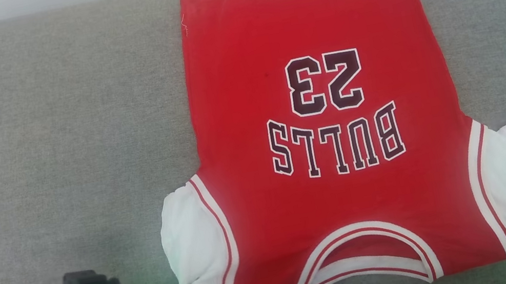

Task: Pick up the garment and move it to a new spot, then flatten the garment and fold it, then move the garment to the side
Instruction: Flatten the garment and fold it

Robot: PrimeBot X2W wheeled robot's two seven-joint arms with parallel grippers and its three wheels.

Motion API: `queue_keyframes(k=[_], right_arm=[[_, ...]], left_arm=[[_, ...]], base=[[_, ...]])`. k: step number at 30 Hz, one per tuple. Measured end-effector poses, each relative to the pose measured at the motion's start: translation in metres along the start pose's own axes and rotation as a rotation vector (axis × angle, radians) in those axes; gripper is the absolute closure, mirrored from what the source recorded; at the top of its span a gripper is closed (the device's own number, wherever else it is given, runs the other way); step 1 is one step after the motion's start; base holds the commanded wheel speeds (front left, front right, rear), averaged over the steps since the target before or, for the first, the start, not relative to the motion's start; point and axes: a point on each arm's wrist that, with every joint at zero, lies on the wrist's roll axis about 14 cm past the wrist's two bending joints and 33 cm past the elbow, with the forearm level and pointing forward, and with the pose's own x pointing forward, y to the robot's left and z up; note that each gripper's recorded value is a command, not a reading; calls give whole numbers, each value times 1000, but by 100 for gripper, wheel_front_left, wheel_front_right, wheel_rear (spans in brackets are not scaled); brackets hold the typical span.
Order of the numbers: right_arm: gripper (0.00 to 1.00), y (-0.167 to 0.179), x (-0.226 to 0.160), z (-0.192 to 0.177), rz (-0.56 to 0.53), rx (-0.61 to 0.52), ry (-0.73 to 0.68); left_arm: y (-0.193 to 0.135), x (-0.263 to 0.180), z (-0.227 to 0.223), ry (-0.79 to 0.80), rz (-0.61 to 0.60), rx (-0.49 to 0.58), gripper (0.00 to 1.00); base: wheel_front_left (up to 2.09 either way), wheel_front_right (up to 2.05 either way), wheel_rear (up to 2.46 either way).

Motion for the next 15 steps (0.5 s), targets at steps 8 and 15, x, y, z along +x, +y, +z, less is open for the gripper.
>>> queue_keyframes(k=[8,15], right_arm=[[100,-9,32,-15,-63,-115,126],[100,-16,53,-23,-91,-194,182]], left_arm=[[14,21,-16,27,31,-14,100],[30,36,-26,55,67,-33,100]], base=[[0,0,0],[0,0,0]])
